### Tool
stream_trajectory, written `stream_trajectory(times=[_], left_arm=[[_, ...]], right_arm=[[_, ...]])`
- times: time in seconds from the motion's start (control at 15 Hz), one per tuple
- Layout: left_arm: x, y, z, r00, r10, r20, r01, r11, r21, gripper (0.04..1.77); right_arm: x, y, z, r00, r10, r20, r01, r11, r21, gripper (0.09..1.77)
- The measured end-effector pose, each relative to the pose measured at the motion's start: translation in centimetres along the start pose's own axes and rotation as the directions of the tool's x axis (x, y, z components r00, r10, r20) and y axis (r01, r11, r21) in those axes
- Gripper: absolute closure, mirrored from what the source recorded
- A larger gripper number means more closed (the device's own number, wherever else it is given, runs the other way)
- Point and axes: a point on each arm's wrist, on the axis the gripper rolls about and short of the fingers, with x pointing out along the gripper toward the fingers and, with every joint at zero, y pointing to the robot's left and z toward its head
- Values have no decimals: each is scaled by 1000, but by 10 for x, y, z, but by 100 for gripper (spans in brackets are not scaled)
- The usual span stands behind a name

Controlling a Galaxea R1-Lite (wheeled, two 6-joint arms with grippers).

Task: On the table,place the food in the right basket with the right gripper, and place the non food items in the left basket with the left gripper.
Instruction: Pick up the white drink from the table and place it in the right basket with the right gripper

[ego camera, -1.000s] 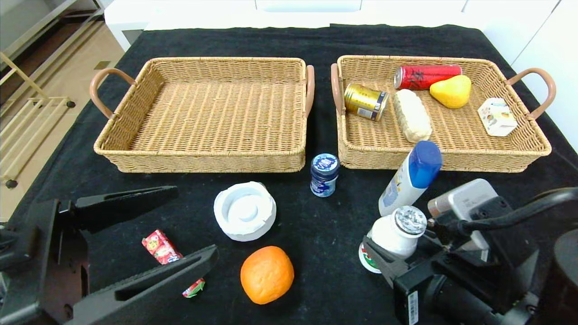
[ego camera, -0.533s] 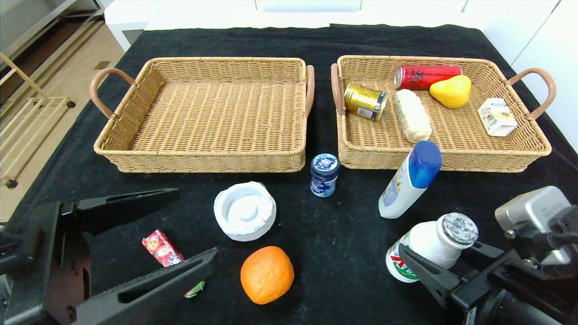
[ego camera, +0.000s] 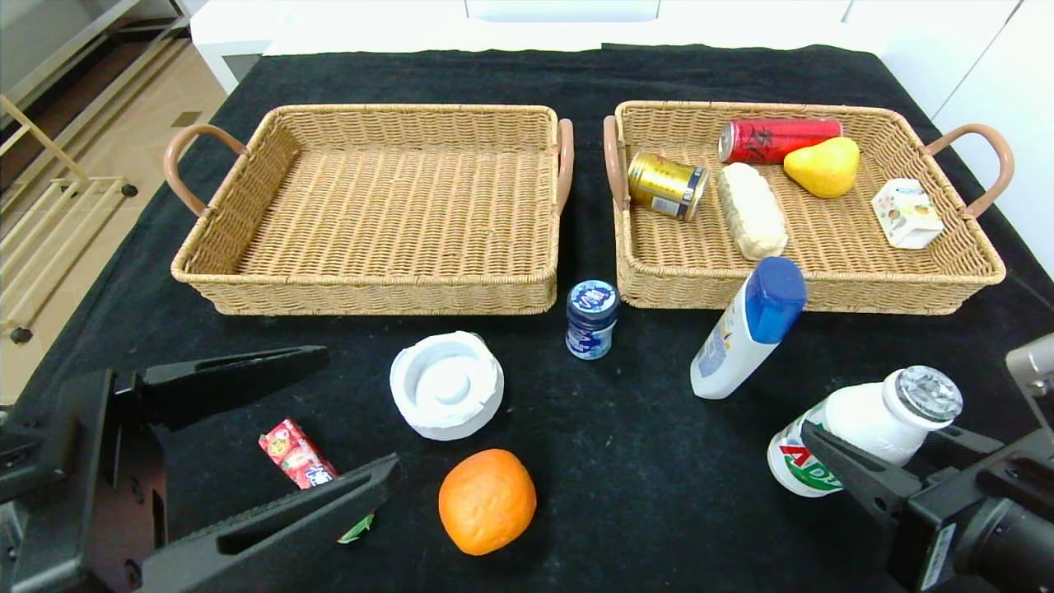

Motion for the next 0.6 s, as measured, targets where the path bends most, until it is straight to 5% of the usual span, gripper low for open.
stream_trajectory(times=[0.33, 0.6], left_arm=[[0, 0, 1, 1000, 0, 3, 0, 1000, 1, 9], [0, 0, 0, 1000, 0, 3, 0, 1000, 0, 9]], right_arm=[[10, -17, 7, 998, -57, 8, 56, 998, 32, 98], [28, -36, 36, 988, -143, 57, 140, 988, 63, 98]])
